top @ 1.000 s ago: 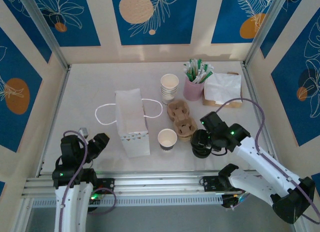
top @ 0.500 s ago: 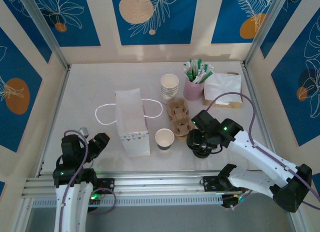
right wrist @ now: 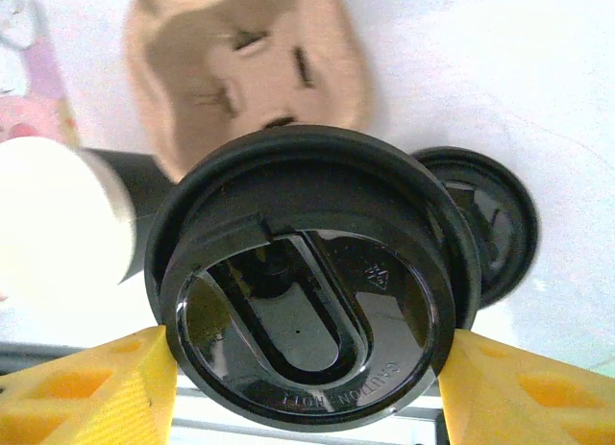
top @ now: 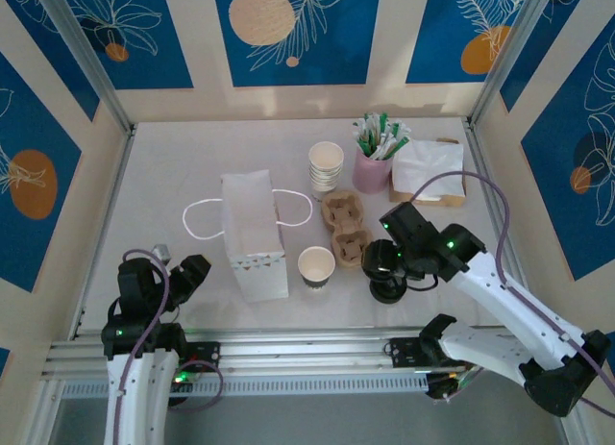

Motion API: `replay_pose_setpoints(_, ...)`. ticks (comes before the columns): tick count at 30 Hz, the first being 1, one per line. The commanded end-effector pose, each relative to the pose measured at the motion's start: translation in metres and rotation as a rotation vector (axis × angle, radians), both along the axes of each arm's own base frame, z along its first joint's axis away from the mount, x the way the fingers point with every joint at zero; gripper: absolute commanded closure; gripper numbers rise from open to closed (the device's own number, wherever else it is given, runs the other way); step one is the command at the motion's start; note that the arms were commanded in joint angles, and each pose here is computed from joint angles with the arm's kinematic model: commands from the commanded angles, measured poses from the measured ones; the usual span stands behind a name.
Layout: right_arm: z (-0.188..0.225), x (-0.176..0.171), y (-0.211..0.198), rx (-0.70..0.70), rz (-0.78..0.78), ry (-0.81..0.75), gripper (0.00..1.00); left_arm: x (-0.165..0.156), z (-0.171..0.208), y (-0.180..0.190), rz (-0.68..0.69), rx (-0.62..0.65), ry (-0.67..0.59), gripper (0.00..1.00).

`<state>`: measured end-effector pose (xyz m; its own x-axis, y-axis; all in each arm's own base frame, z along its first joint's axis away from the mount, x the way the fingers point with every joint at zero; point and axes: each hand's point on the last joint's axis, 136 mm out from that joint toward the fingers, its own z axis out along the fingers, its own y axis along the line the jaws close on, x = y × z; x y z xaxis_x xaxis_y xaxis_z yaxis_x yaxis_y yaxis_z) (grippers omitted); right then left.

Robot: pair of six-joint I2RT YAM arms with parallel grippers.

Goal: Pack the takeout coffee

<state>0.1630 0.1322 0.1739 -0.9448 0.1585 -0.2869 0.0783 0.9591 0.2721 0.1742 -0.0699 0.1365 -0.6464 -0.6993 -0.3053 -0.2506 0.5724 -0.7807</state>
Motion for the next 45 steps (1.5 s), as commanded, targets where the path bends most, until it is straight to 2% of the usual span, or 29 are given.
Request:
replay_pose_setpoints(1, 0.011, 0.001, 0.032, 0.035, 0.116, 0.009, 0.32, -0.001, 0.005, -0.005, -0.024, -0.015, -0.011, 0.38)
replay_pose_setpoints(6, 0.008, 0.007, 0.071, -0.007, 0.223, 0.032, 0.32, -0.002, 0.006, -0.005, -0.025, -0.01, -0.014, 0.38)
replay_pose_setpoints(9, 0.0, 0.012, 0.081, -0.041, 0.218, 0.049, 0.32, -0.002, 0.008, -0.004, -0.025, -0.006, -0.018, 0.38)
replay_pose_setpoints(15, -0.006, 0.018, 0.076, -0.049, 0.166, 0.02, 0.31, -0.002, 0.006, -0.003, -0.023, 0.004, -0.015, 0.38)
replay_pose_setpoints(20, 0.0, 0.024, 0.065, -0.023, 0.097, -0.034, 0.25, -0.002, 0.005, -0.003, -0.026, 0.006, -0.012, 0.38)
replay_pose_setpoints(24, -0.003, 0.032, 0.059, 0.089, 0.011, -0.019, 0.16, -0.004, 0.004, -0.004, -0.027, 0.004, -0.006, 0.38)
replay_pose_setpoints(29, -0.011, 0.039, 0.066, 0.189, -0.001, 0.001, 0.15, -0.005, 0.004, -0.004, -0.026, 0.004, -0.006, 0.38)
replay_pose_setpoints(38, -0.027, 0.05, 0.079, 0.163, 0.062, 0.024, 0.06, -0.005, 0.005, -0.004, -0.03, 0.002, -0.007, 0.38)
replay_pose_setpoints(45, -0.041, 0.056, 0.077, 0.125, 0.057, 0.041, 0.05, -0.005, 0.006, -0.004, -0.031, 0.003, -0.009, 0.37)
